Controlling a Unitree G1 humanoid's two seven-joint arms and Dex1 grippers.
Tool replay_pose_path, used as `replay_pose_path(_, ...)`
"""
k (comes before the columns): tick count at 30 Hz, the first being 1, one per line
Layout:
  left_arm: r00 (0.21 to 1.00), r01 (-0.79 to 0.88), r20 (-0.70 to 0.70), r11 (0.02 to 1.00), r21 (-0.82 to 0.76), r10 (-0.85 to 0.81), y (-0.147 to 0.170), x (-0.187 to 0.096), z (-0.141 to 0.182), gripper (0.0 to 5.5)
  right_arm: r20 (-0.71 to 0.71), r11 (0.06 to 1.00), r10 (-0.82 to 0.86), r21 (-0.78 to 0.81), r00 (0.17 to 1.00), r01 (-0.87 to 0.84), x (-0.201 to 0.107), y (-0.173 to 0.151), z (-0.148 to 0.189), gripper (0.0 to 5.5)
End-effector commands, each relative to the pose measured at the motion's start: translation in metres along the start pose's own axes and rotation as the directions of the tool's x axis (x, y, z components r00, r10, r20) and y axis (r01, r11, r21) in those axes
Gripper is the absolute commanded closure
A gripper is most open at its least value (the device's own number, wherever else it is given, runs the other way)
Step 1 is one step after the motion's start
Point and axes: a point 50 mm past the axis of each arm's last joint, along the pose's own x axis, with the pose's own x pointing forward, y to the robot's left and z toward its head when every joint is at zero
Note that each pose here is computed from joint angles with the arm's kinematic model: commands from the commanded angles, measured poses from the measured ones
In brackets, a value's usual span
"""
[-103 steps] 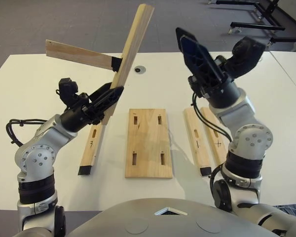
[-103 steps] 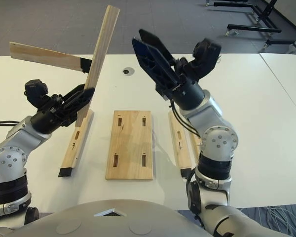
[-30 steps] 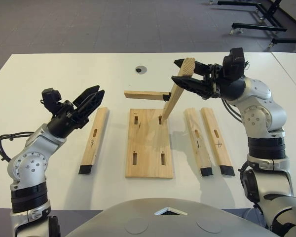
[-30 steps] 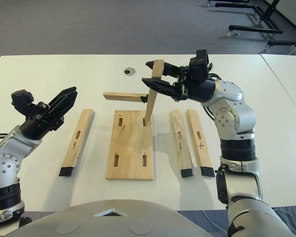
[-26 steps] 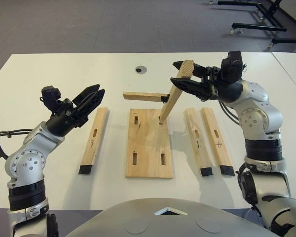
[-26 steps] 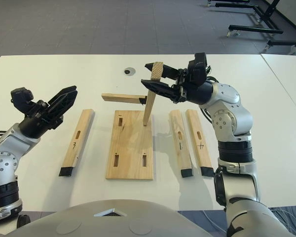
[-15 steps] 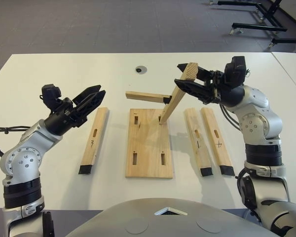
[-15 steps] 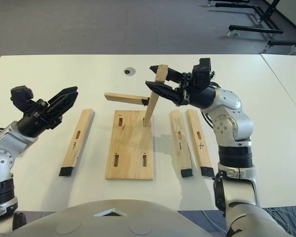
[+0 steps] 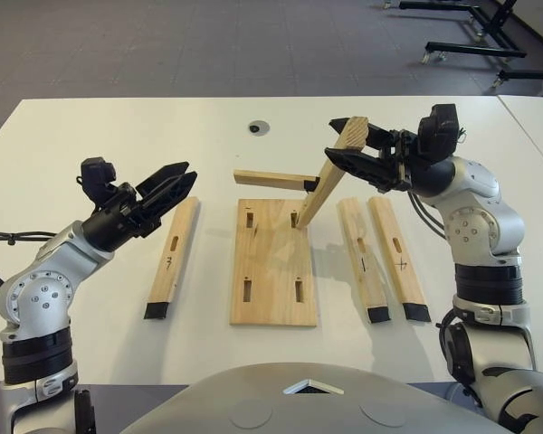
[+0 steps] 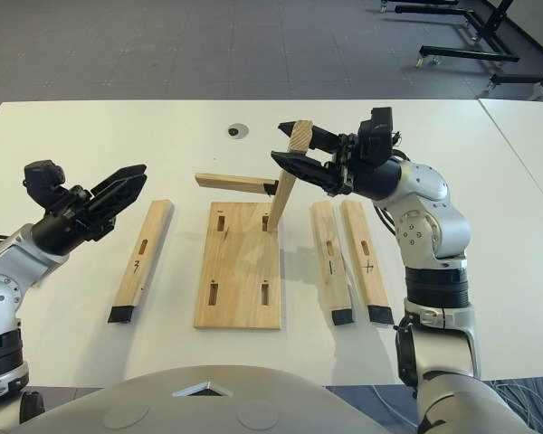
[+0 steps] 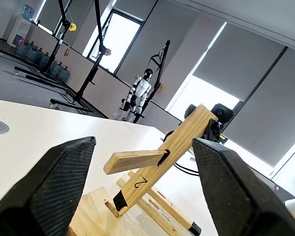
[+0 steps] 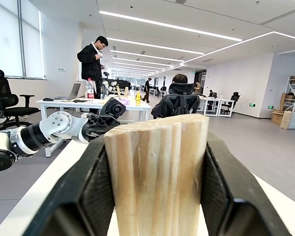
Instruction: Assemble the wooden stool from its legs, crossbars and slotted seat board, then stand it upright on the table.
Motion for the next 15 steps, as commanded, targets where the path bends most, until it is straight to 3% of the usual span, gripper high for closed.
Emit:
replay_pose_path(1, 1.0, 0.003, -0.01, 1.0, -0.003, -0.003, -0.002, 0.002, -0.003, 1.91, 0.012, 0.998, 0.028, -0.049, 1.0, -0.027, 0.007, -0.007, 0.01, 3.44)
replay_pose_path(15, 0.999, 0.022, -0.024, 1.0, -0.007, -0.022, -0.002, 0.003, -0.004, 1.91, -0.009, 1.0, 0.0, -0.012, 1.0, -0.001, 0.0, -0.003, -0.01, 3.44)
